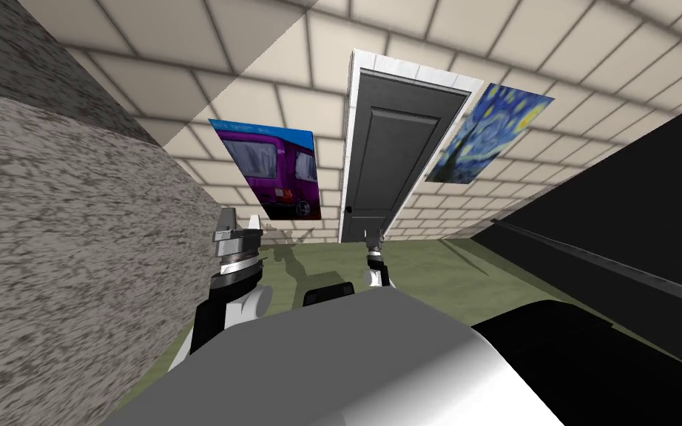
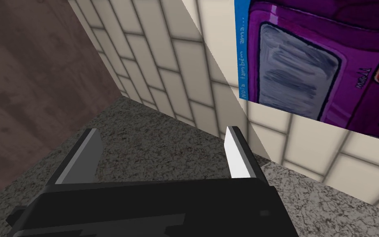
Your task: Pull the door open
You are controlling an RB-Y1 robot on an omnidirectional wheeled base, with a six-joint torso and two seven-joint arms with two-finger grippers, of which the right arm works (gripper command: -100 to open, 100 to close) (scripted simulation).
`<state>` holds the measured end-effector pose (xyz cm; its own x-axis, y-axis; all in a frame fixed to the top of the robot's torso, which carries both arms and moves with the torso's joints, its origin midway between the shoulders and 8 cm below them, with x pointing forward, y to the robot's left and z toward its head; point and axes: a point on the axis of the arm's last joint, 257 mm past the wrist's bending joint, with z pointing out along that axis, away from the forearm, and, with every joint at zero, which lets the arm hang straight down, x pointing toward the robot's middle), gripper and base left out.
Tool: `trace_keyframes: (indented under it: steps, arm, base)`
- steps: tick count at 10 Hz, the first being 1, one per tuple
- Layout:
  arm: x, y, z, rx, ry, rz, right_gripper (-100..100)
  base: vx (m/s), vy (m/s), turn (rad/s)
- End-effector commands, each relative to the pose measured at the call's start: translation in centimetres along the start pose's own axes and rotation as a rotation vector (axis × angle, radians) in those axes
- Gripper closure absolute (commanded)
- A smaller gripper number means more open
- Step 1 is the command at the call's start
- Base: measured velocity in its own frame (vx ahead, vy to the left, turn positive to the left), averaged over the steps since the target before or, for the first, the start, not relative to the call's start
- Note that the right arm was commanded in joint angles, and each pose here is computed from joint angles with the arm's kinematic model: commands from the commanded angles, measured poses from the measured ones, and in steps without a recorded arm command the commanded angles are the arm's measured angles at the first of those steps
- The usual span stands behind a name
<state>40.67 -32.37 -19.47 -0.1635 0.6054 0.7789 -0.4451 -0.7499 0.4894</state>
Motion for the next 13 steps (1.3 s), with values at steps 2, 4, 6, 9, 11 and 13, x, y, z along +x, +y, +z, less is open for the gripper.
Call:
trace_keyframes:
  steps: [2,4,6,9,11,13]
  arm:
    - [-2.2,-0.5,-0.46,0.007,-0.043,0.061,-100]
    - [-3.7,-1.0,-0.81,0.011,-0.076,0.104,-100]
    - [-5.2,-1.4,-1.19,0.012,-0.109,0.145,-100]
    - [-7.5,-1.9,-1.82,0.010,-0.158,0.204,-100]
    - [-8.8,-2.2,-2.27,0.007,-0.189,0.240,-100]
    - [-10.2,-2.4,-2.74,0.001,-0.220,0.275,-100]
  base:
    - [0.084,-0.029,0.155]
    - [0.097,-0.036,0.162]
    - [0.097,-0.037,0.156]
    - [0.086,-0.042,0.145]
    - [0.086,-0.048,0.139]
    - [0.087,-0.052,0.137]
